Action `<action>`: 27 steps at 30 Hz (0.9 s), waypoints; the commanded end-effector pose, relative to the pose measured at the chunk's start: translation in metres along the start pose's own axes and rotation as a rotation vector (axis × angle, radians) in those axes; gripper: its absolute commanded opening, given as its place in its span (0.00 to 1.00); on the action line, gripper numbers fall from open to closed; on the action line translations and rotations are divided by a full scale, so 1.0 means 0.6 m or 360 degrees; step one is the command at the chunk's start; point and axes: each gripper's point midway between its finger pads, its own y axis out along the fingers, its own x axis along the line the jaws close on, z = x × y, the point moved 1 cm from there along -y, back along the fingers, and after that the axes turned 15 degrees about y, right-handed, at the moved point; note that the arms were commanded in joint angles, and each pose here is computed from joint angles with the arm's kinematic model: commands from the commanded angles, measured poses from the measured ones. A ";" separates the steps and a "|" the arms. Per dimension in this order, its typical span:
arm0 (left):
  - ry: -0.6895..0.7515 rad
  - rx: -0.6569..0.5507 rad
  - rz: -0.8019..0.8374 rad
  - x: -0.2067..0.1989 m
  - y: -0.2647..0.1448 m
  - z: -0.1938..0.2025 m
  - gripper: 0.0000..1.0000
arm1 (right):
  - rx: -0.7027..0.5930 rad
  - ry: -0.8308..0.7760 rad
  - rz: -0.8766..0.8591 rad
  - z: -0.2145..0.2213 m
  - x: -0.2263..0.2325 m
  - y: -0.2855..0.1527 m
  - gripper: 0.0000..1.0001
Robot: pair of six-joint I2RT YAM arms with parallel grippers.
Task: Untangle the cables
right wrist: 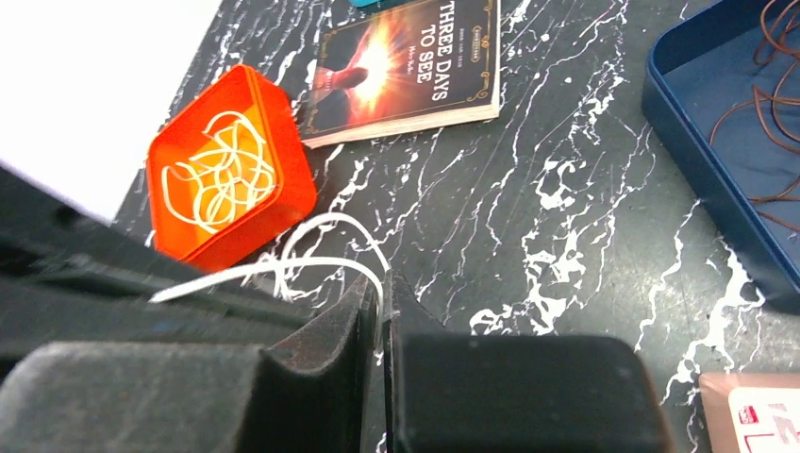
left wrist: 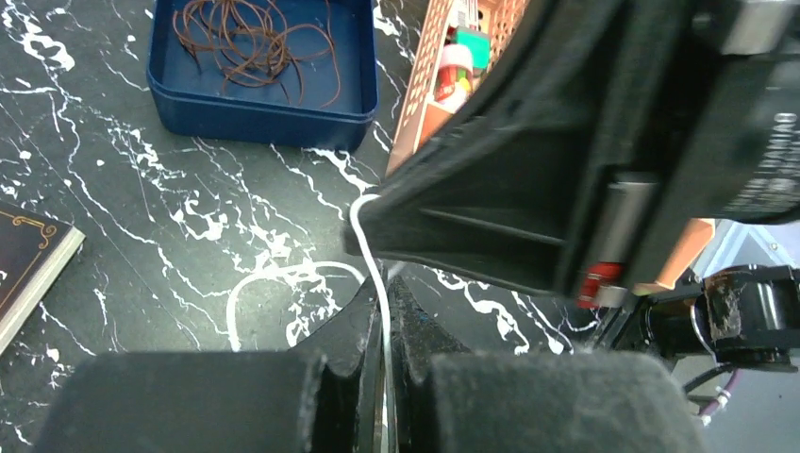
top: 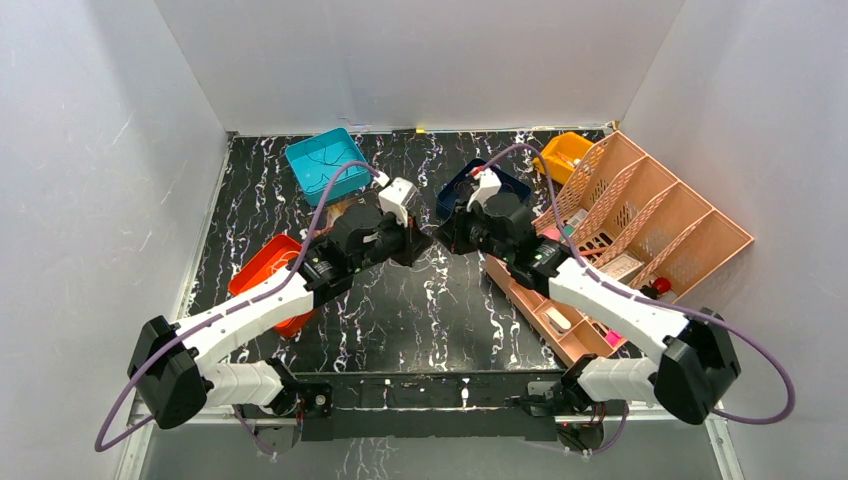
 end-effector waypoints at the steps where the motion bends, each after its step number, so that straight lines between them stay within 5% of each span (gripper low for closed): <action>1: 0.0028 0.0061 0.0097 -0.019 -0.021 -0.005 0.00 | -0.0174 -0.0095 -0.0028 -0.039 0.005 0.031 0.11; 4: 0.0028 0.0062 0.0055 -0.012 -0.030 -0.004 0.00 | -0.0222 -0.0131 0.0032 -0.045 -0.009 0.034 0.00; 13: 0.0016 0.0158 -0.0182 0.029 -0.046 0.036 0.00 | -0.0334 -0.0261 0.0132 -0.077 -0.016 -0.012 0.00; 22: 0.0042 0.0185 -0.0028 0.003 -0.047 0.026 0.00 | -0.0552 -0.0507 0.0548 -0.130 -0.083 -0.043 0.00; 27: 0.0097 0.0289 -0.0209 0.037 -0.058 0.044 0.00 | -0.0620 -0.0678 0.0742 -0.164 -0.098 -0.067 0.00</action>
